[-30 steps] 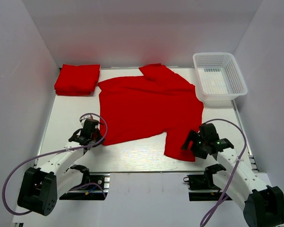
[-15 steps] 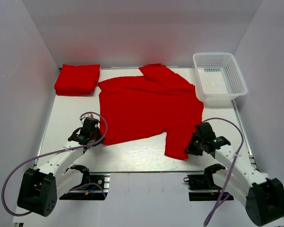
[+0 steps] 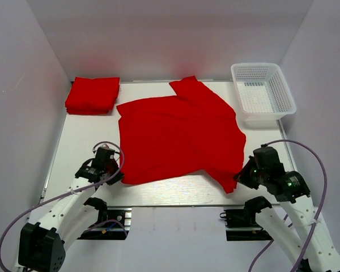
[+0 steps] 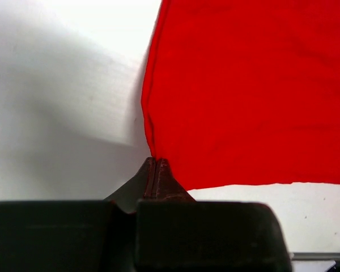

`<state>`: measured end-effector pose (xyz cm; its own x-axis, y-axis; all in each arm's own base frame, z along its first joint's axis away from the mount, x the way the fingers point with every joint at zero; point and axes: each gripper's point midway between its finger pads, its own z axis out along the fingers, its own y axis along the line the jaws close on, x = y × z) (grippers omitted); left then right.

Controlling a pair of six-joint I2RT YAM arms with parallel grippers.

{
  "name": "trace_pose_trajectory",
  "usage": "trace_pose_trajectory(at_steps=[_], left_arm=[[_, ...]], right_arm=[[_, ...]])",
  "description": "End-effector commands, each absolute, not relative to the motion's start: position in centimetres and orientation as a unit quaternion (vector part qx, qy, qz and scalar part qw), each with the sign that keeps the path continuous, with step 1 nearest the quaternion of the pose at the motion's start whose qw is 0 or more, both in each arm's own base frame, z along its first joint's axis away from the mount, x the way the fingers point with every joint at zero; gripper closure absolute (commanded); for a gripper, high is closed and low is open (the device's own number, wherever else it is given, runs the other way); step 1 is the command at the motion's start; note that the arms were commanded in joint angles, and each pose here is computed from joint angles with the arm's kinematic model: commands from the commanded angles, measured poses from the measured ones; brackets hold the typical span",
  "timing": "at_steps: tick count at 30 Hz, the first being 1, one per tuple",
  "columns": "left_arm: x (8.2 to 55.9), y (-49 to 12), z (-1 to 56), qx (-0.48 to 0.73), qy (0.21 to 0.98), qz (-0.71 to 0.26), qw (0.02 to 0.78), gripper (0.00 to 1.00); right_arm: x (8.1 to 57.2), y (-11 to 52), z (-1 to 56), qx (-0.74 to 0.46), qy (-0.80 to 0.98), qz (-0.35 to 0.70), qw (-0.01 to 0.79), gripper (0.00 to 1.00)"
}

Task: Fold and stack the t-shirts
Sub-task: Flatten the tshirt out, then fold the tshirt

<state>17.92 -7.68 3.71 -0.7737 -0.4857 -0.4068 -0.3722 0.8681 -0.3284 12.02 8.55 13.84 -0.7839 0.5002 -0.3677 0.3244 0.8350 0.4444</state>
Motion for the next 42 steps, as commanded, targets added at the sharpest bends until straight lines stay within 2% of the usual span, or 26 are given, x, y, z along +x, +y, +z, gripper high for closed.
trace_pose_trajectory(at_steps=[1,5,13,20,24,29,42], left_arm=[[16.8,-8.1,4.8,-0.251,0.933,-0.129,0.223,1.00],[16.6,-8.3,5.7,-0.251,0.932,-0.134,0.226,1.00],[20.9,-8.2,9.6,-0.262,0.898,-0.152,0.318,1.00],[24.7,-7.2,10.8,-0.288,0.883,-0.116,0.351,1.00],[26.5,-6.5,10.9,-0.299,0.879,-0.084,0.363,1.00],[28.2,-5.8,11.3,-0.315,0.870,-0.061,0.374,1.00],[31.5,-4.8,11.0,-0.318,0.870,-0.029,0.375,1.00]], right_arm=[[9.9,7.2,14.2,0.228,0.938,0.149,0.215,1.00],[10.1,7.7,13.2,0.208,0.945,0.150,0.204,1.00],[14.7,10.0,9.9,0.146,0.947,0.169,0.230,1.00],[22.0,10.9,12.2,0.114,0.929,0.157,0.316,1.00],[24.7,10.9,12.2,0.107,0.930,0.129,0.327,1.00],[28.8,10.3,15.4,0.103,0.909,0.099,0.391,1.00],[35.3,10.2,17.3,0.104,0.890,0.083,0.436,1.00]])
